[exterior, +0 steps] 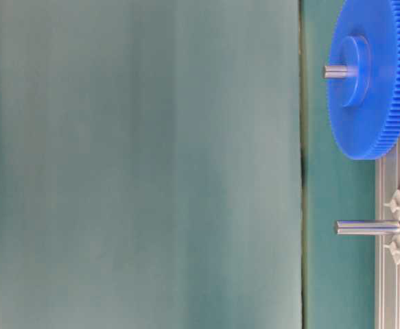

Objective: Insert the small gear onto the shaft.
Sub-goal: 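Move the left gripper toward the small blue gear on the table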

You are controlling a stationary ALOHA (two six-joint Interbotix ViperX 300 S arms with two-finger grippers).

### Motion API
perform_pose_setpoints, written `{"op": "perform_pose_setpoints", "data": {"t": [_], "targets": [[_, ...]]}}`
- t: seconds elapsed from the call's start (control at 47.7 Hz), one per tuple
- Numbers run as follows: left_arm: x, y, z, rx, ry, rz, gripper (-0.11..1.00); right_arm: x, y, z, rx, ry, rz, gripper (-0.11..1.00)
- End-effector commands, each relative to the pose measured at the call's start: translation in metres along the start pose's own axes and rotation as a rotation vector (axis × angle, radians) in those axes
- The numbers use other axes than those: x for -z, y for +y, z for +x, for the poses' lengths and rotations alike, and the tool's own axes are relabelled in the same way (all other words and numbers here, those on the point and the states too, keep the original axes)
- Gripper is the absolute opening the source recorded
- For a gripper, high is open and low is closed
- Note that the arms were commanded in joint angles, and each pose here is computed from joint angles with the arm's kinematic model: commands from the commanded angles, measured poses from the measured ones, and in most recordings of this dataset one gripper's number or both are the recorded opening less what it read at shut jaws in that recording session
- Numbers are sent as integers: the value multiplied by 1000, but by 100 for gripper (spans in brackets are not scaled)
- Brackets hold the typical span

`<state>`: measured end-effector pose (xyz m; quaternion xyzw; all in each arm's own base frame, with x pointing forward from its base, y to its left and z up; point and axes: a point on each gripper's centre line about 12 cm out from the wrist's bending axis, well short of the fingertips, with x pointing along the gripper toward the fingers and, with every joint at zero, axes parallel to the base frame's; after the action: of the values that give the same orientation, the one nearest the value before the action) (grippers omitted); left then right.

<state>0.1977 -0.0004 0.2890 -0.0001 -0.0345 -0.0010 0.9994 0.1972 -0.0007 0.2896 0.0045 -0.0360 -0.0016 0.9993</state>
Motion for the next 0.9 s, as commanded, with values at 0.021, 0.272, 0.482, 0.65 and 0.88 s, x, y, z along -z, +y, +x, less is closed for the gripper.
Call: {"op": "perform_pose_setpoints", "data": {"t": [0.021, 0.272, 0.482, 0.65, 0.88], "targets": [[13, -5, 3, 27, 65, -31, 10, 8, -2, 1, 11, 28, 5, 16], [19, -8, 6, 30, 171, -101, 1, 16, -3, 1, 22, 140, 63, 5], [19, -9, 8, 33, 217, -98, 0, 26, -3, 1, 25, 235, 74, 3], [16, -12, 16, 43, 271, -95, 0, 34, -3, 4, 29, 304, 94, 3], [15, -17, 34, 50, 410, -90, 0, 52, -4, 6, 44, 448, 106, 3]]}}
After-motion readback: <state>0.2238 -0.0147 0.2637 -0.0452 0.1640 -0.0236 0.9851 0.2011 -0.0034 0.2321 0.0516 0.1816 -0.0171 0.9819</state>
